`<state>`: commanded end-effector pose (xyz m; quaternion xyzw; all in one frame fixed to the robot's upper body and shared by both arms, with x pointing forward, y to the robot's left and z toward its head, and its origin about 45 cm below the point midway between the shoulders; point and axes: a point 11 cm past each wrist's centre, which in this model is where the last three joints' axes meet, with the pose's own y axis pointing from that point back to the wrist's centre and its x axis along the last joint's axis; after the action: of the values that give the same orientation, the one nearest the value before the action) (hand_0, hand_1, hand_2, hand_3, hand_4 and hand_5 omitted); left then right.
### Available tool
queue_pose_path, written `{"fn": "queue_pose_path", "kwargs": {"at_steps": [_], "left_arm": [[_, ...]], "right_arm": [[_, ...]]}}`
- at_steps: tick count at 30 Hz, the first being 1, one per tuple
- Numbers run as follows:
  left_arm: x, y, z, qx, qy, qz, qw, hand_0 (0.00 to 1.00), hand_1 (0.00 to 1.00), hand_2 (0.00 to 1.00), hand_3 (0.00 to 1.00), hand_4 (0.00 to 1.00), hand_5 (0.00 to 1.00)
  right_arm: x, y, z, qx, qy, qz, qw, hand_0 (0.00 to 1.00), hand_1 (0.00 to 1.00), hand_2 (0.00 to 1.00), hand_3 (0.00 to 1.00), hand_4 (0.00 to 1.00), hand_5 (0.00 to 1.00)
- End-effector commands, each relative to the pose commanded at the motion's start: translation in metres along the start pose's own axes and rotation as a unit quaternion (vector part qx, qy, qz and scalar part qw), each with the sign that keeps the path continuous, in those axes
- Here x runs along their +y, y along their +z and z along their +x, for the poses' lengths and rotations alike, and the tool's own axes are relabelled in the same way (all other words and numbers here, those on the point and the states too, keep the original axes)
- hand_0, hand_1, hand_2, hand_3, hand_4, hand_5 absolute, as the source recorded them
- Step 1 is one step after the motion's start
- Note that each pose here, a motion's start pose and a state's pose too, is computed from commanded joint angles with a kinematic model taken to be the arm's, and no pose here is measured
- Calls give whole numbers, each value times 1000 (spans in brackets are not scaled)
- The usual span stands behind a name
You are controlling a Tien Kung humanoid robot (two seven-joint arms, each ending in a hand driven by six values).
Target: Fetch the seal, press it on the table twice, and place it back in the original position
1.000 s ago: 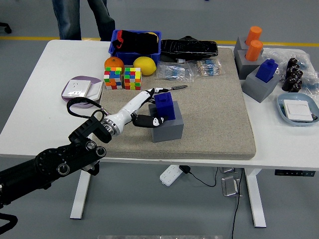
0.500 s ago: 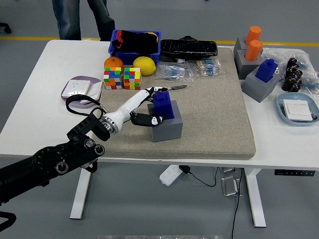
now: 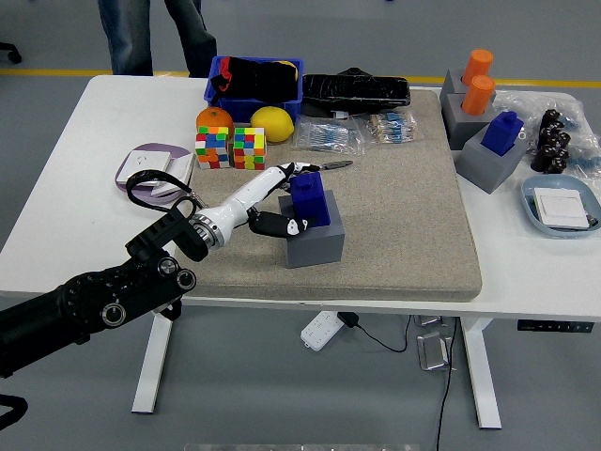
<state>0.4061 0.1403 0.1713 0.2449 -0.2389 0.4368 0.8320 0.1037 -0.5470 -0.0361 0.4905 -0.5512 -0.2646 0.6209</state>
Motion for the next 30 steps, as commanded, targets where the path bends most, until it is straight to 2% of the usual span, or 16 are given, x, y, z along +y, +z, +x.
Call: {"fn": "queue_pose_path", "kwargs": {"at_steps": [17, 30], "left_arm": [[-7, 15, 7, -31, -2, -14, 999, 891, 448, 344, 903, 535, 2], [-5, 11, 13, -63, -23, 6, 998, 888, 441, 339, 902, 515, 2]], "right_arm": [[0, 0, 2, 1, 2, 0, 1000, 801, 712, 706, 664, 774, 556], [0, 0, 2, 0, 1, 0, 1000, 802, 712, 704, 664, 775, 557]]}}
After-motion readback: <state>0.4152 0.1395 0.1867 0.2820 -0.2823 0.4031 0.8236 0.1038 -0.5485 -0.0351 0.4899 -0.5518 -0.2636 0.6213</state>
